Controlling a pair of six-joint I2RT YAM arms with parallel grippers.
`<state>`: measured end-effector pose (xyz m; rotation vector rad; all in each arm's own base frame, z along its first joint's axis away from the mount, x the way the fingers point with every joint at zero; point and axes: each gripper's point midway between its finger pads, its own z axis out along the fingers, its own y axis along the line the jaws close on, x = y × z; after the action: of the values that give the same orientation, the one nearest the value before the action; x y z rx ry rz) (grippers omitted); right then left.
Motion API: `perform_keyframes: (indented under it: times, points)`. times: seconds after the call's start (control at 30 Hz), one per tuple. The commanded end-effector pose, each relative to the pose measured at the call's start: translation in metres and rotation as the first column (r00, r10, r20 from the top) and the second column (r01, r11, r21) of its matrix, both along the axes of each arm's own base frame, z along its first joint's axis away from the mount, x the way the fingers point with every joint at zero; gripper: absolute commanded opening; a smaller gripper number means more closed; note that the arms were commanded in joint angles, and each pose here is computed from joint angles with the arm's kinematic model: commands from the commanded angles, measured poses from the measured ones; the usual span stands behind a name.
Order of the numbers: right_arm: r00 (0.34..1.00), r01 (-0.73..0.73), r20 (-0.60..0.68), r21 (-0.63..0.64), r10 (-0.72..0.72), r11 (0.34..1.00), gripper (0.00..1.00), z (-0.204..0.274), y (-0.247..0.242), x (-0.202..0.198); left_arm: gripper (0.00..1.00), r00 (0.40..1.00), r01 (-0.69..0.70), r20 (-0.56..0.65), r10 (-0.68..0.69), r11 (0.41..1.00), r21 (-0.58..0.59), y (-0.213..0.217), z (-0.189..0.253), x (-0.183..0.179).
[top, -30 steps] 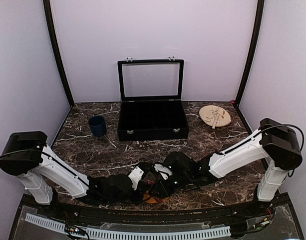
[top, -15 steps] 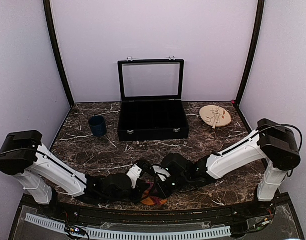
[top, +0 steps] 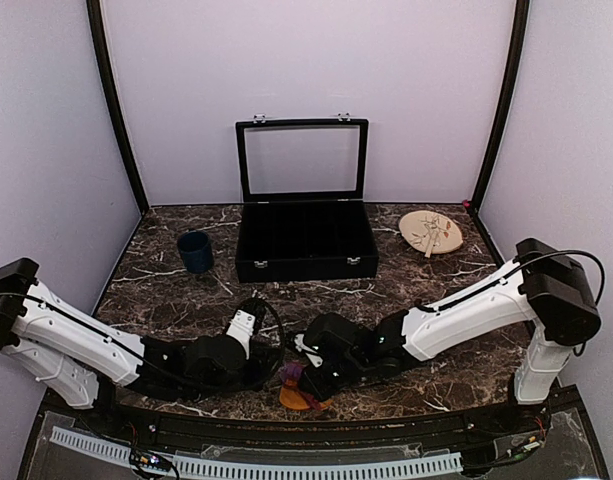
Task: Roll the socks
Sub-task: Pick up the sock from the center of the board.
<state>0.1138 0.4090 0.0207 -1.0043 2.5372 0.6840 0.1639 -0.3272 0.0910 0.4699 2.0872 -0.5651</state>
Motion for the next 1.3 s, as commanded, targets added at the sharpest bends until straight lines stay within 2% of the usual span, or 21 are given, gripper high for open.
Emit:
perform_keyframes:
  times: [0.0, 0.17, 0.43, 0.8, 1.27]
  points:
    - [0.992, 0.08, 0.119, -0.4, -0.035, 0.913, 0.0, -0.053, -0.082, 0.013, 0.3, 0.99, -0.142, 0.004, 0.142, 0.988, 0.06, 0.032, -0.002, 0.009]
    - [0.971, 0.137, 0.239, -0.469, -0.024, 0.872, 0.0, -0.043, -0.088, 0.028, 0.3, 0.97, -0.242, 0.015, 0.241, 0.968, 0.07, 0.052, 0.003, 0.015]
    - [0.916, 0.213, 0.4, -0.502, 0.006, 0.838, 0.0, -0.011, -0.081, 0.056, 0.3, 0.95, -0.311, 0.05, 0.31, 0.95, 0.035, 0.061, 0.015, 0.023]
    - [0.852, 0.24, 0.523, -0.406, 0.009, 0.882, 0.0, 0.066, -0.031, 0.121, 0.29, 0.934, -0.353, 0.059, 0.352, 0.935, 0.015, 0.07, 0.02, 0.029]
    - [0.825, 0.214, 0.563, -0.228, -0.05, 0.95, 0.0, 0.164, 0.04, 0.218, 0.3, 0.928, -0.368, 0.07, 0.367, 0.93, -0.003, 0.078, 0.034, 0.041]
